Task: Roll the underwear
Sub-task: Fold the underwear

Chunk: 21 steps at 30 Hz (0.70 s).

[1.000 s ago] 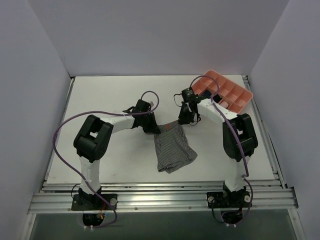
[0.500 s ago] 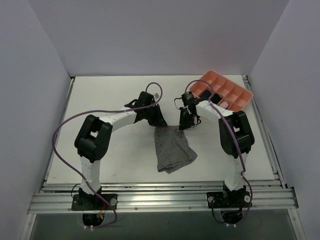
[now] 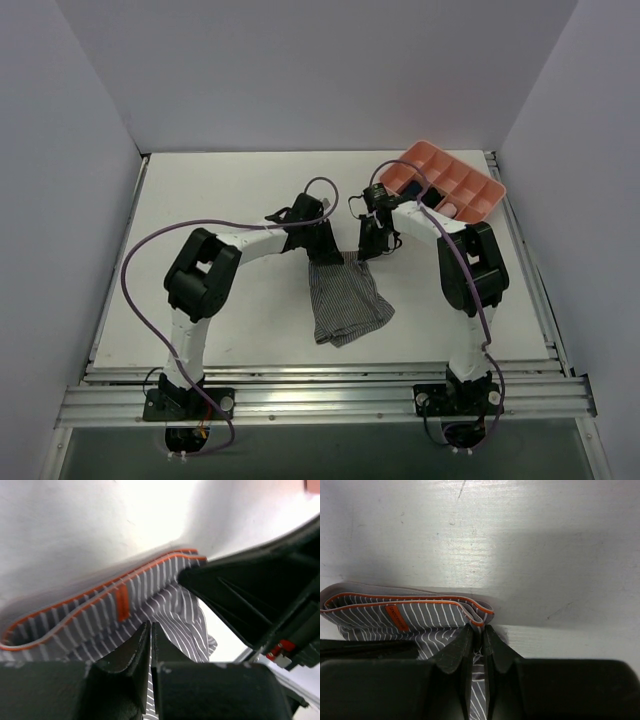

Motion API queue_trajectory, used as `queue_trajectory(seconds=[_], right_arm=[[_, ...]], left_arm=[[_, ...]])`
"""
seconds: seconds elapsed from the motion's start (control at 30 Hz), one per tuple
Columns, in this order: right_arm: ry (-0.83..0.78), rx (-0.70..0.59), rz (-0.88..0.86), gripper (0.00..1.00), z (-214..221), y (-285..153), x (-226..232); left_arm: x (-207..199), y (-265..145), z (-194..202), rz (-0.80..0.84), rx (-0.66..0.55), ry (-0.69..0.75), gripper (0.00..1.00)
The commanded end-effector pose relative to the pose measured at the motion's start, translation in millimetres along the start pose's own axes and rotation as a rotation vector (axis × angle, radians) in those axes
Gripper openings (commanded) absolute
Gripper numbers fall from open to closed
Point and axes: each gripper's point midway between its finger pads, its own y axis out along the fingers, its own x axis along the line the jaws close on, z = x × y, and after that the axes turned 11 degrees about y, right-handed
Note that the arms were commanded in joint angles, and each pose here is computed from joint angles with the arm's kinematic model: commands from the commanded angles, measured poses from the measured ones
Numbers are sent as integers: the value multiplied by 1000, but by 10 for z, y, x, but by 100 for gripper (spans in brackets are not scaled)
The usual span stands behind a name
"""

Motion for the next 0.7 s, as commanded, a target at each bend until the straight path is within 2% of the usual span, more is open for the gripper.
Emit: queue_trajectory(seconds=[0.0,0.3,0.67], right_arm=[[5,1,-24,0,2,-204,74],[30,4,-29,0,73,-212,69],[23,-20,-63,0,56,-322,410]], left_arm=[[111,-80,-241,-48,-77,-3,12],[125,-80,-424,-48,-99,20,12],[475,148,-44,-96,-15,1,11]])
